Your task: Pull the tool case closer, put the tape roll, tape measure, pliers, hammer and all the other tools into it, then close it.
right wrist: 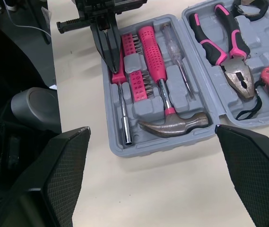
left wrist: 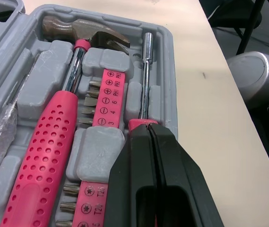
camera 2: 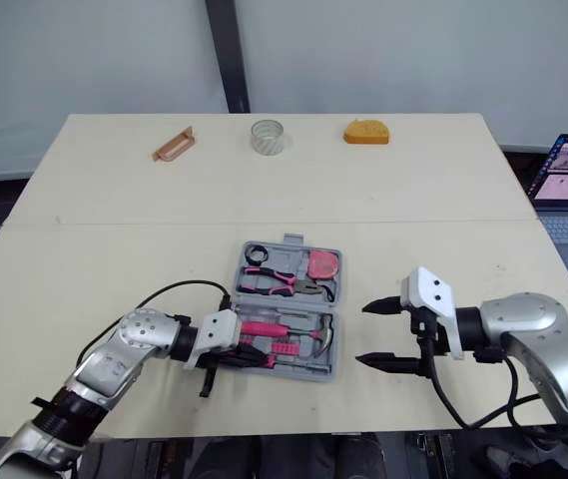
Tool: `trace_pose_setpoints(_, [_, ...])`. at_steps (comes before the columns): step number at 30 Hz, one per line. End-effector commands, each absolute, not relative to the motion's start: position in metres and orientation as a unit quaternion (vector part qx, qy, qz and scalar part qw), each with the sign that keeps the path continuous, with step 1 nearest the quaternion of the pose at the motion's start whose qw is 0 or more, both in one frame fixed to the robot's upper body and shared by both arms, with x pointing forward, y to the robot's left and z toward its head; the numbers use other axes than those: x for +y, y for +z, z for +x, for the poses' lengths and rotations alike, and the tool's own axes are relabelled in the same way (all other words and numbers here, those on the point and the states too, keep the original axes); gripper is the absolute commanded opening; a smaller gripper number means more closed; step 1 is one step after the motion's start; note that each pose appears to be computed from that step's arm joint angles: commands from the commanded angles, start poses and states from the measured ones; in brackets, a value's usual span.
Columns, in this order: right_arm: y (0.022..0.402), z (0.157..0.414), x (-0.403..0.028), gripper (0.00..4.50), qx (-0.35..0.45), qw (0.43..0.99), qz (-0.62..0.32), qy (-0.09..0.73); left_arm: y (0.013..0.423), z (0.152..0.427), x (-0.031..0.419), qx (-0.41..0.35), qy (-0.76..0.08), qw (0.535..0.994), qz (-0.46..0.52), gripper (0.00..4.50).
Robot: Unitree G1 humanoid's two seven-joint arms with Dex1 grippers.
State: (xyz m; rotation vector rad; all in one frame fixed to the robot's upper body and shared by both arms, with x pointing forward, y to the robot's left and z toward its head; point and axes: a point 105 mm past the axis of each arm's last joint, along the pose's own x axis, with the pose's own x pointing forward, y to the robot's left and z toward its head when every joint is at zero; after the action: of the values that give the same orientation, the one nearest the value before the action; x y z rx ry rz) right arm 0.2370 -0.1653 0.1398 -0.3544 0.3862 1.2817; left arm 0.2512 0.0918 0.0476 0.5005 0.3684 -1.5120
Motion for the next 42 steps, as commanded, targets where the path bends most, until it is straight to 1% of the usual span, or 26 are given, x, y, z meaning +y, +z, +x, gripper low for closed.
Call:
trace_pose_setpoints(1, [0.147, 0.236, -0.167, 4.5, 0.167, 0.768, -0.175, 0.593, 0.016, 0.241, 0.103, 0.236, -0.665, 0.67, 0.232, 0.06])
trace_pose_setpoints(5, [0.146, 0.236, -0.168, 4.5, 0.168, 0.773, -0.167, 0.589, 0.026, 0.241, 0.1, 0.223, -0.667, 0.677, 0.214, 0.06])
trace_pose_setpoints(9, [0.146, 0.243, -0.179, 4.5, 0.166, 0.798, -0.144, 0.561, 0.069, 0.248, 0.107, 0.185, -0.658, 0.71, 0.17, 0.06])
trace_pose_setpoints(12, [0.148, 0.251, -0.187, 4.5, 0.155, 0.824, -0.121, 0.531, 0.1, 0.252, 0.125, 0.166, -0.635, 0.743, 0.134, 0.06])
trace_pose_setpoints(14, [0.146, 0.256, -0.193, 4.5, 0.15, 0.838, -0.113, 0.512, 0.112, 0.255, 0.134, 0.16, -0.616, 0.763, 0.118, 0.06])
trace_pose_setpoints(16, [0.139, 0.265, -0.203, 4.5, 0.149, 0.861, -0.091, 0.477, 0.12, 0.267, 0.16, 0.157, -0.567, 0.8, 0.119, 0.06])
trace_pose_setpoints(17, [0.134, 0.268, -0.207, 4.5, 0.15, 0.87, -0.08, 0.462, 0.121, 0.273, 0.173, 0.158, -0.54, 0.818, 0.12, 0.06])
trace_pose_setpoints(19, [0.125, 0.274, -0.212, 4.5, 0.15, 0.882, -0.069, 0.441, 0.117, 0.281, 0.194, 0.165, -0.5, 0.841, 0.127, 0.06])
trace_pose_setpoints(22, [0.108, 0.284, -0.212, 3.62, 0.151, 0.895, -0.061, 0.416, 0.107, 0.294, 0.211, 0.17, -0.455, 0.865, 0.125, 0.0])
trace_pose_setpoints(23, [0.103, 0.288, -0.211, 3.04, 0.151, 0.897, -0.062, 0.411, 0.103, 0.298, 0.213, 0.17, -0.444, 0.871, 0.125, 0.0])
trace_pose_setpoints(24, [0.098, 0.29, -0.208, 2.65, 0.153, 0.897, -0.063, 0.409, 0.097, 0.301, 0.213, 0.172, -0.439, 0.873, 0.126, 0.0])
trace_pose_setpoints(25, [0.094, 0.292, -0.206, 2.14, 0.154, 0.897, -0.064, 0.409, 0.092, 0.303, 0.212, 0.173, -0.437, 0.873, 0.128, 0.0])
trace_pose_setpoints(26, [0.09, 0.295, -0.202, 1.69, 0.156, 0.897, -0.068, 0.408, 0.086, 0.306, 0.208, 0.172, -0.436, 0.874, 0.126, 0.0])
trace_pose_setpoints(29, [0.08, 0.299, -0.188, 0.1, 0.163, 0.893, -0.075, 0.412, 0.077, 0.313, 0.191, 0.165, -0.438, 0.876, 0.118, 0.0])
trace_pose_setpoints(30, [0.078, 0.3, -0.184, 0.04, 0.165, 0.891, -0.077, 0.415, 0.074, 0.315, 0.184, 0.164, -0.441, 0.875, 0.115, 0.0])
trace_pose_setpoints(34, [0.07, 0.303, -0.167, 0.04, 0.172, 0.883, -0.089, 0.428, 0.063, 0.318, 0.162, 0.163, -0.454, 0.869, 0.109, 0.0])
trace_pose_setpoints(42, [0.058, 0.307, -0.144, 0.04, 0.177, 0.874, -0.099, 0.441, 0.048, 0.329, 0.146, 0.164, -0.458, 0.865, 0.125, 0.0])
